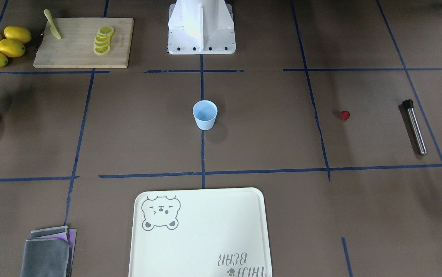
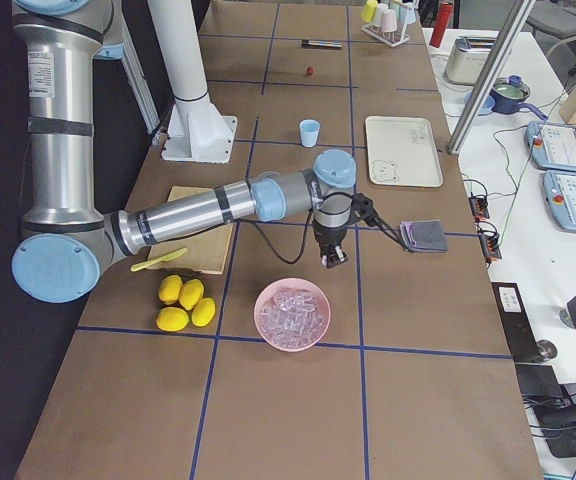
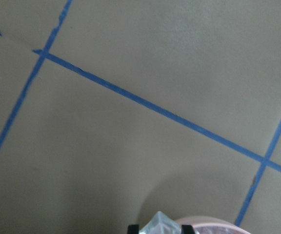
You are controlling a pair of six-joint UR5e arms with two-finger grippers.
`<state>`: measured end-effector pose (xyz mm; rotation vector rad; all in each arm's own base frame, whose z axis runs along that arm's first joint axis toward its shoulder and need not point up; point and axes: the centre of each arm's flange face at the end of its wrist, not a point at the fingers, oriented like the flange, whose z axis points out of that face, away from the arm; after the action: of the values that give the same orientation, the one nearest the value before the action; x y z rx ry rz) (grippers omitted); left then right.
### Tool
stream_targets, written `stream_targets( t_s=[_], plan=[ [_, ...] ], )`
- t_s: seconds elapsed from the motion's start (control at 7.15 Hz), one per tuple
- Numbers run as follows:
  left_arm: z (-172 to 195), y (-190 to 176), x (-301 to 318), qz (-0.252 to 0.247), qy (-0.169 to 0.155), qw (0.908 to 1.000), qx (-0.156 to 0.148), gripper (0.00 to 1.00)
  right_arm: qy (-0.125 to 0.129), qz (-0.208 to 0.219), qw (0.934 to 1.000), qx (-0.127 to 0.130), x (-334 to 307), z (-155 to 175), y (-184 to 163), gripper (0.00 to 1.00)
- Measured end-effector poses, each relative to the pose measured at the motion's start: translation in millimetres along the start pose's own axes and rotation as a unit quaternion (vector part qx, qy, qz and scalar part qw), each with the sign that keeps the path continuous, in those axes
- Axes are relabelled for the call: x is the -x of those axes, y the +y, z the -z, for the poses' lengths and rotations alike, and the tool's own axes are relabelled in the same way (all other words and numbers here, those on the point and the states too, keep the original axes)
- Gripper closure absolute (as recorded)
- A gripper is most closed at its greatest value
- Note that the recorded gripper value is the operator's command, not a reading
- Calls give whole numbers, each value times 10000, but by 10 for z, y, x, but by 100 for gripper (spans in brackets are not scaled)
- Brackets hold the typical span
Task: Mash ice and strawberries in cup
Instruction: 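Carry the pink ice bowl over the blue cup with the right gripper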
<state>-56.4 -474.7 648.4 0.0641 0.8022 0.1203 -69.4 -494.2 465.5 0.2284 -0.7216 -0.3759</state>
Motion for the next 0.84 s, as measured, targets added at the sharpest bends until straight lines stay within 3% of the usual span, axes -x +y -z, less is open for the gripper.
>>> stream_targets(
  t_s=[0.42, 0.7, 0.84],
  plan=[
    [42, -29, -57, -112, -2, 9999, -89, 0, -249, 13, 9996, 104, 1404, 35, -839, 100],
    [44, -60, -71, -284, -16, 9993, -245, 0, -398, -334, 9982, 310, 2680, -20, -1273, 100],
    [45, -65, -75, -325, -17, 9991, -281, 0, -340, -536, 9976, 278, 3253, -71, -1454, 99]
  ],
)
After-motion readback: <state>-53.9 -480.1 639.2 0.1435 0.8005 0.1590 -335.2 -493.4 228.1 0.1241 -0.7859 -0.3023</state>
